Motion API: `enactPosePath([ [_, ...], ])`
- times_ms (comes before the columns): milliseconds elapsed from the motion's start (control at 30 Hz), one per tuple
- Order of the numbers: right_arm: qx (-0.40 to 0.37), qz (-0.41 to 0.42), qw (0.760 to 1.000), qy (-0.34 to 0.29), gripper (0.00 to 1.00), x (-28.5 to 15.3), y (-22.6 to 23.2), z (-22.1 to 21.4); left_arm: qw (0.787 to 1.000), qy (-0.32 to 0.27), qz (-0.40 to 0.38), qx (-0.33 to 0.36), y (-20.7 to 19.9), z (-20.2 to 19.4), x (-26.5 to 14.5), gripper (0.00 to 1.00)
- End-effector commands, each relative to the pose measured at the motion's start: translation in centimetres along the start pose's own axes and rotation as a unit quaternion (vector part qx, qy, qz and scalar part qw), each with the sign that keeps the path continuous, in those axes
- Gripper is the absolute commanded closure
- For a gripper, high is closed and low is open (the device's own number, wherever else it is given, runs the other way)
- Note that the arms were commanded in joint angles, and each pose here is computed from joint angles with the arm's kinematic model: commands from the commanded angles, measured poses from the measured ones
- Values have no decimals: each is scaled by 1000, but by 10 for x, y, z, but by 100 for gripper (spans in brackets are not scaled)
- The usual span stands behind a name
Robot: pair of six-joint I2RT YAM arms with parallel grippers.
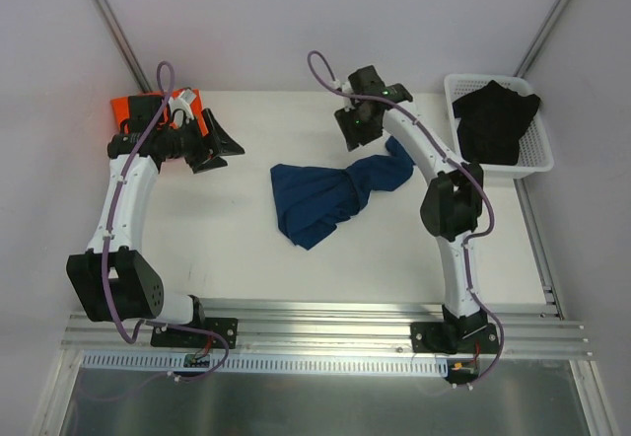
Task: Fold and stack the t-shirts
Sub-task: Flatten out the tshirt
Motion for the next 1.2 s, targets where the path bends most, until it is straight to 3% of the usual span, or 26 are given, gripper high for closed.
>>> enactPosePath([
  [0,-20,59,998,-3,53,-36,49,-1,1000,-9,-17,17,-10,3,-8,30],
  [133,-26,78,997,9,54,-31,65,-5,1000,-13,-21,18,-13,0,-13,30],
  [867,-38,81,992,84,60,26,63,-32,999,-33,-25,-3,-7,1,-28,29],
  [967,-42,75,992,87,67,30,61,-33,999,-33,-25,-6,-6,3,-27,29],
  [1167,-41,60,995,66,99,17,56,-21,999,-31,-22,-10,-4,2,-26,29],
])
Point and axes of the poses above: each gripper's point midway between its finger pads, its own x axis out along the fingers, its own y axis along the line the jaws close on, z = x × y, the point moved 6 cm from there along -x, back along the fingers, and after that the axes turned 14 degrees about -x, right-handed, at the moved point
